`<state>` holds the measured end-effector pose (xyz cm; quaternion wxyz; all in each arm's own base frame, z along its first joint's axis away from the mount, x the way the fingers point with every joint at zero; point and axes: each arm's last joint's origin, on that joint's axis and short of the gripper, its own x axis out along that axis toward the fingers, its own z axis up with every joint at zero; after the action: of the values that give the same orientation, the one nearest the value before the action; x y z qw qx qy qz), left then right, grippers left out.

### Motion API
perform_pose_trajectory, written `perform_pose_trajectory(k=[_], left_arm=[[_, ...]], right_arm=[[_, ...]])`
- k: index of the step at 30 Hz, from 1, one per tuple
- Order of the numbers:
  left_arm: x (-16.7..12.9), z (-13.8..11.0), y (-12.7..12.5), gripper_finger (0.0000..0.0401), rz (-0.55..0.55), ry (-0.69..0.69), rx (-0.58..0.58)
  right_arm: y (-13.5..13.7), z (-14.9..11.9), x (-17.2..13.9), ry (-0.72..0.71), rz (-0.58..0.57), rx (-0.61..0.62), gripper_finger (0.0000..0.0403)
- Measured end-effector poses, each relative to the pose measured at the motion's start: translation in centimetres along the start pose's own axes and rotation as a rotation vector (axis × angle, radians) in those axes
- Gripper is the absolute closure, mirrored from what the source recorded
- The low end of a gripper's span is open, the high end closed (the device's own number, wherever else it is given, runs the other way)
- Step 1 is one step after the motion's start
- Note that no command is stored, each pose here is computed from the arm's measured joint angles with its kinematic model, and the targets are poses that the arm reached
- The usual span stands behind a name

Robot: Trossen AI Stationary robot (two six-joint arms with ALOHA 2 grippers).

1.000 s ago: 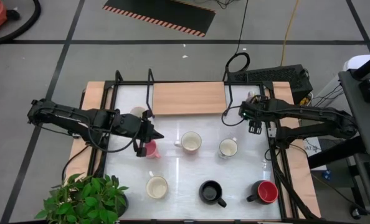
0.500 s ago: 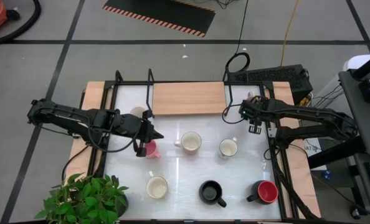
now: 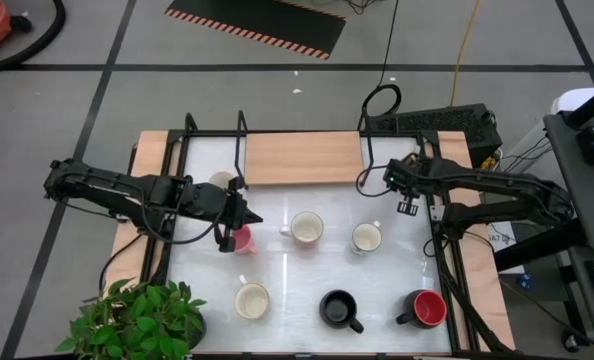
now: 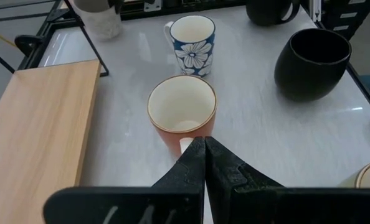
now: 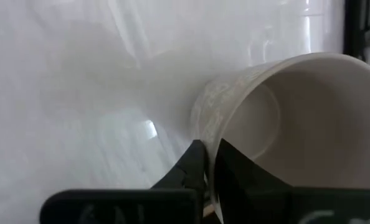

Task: Place coffee mugs
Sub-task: Put the gray mug on the shelf

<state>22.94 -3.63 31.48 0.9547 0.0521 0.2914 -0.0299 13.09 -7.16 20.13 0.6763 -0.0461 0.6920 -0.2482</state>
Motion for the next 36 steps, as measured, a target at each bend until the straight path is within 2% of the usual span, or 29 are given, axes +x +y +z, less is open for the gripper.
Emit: perform_pose_trajectory(k=[9,18,24,36], left_arm=[[0.0,0.0,0.0,0.04,0.0,0.0,0.0],[0.0,0.1,0.0,0.04,0.001,-0.008,-0.001],[0.0,0.1,0.0,0.04,0.001,-0.009,-0.001],[0.0,0.1,0.0,0.04,0.0,-0.009,-0.005]], right_arm=[[-2.1,0.9,-4.6,-0.039,-0.124,0.085,0.0398],[-5.0,2.7,-10.5,-0.162,-0.223,0.123,0.0398],[-6.7,5.6,-13.7,-0.219,-0.294,0.088,0.0398],[-9.2,13.4,-17.4,-0.262,-0.379,-0.09,0.0398]])
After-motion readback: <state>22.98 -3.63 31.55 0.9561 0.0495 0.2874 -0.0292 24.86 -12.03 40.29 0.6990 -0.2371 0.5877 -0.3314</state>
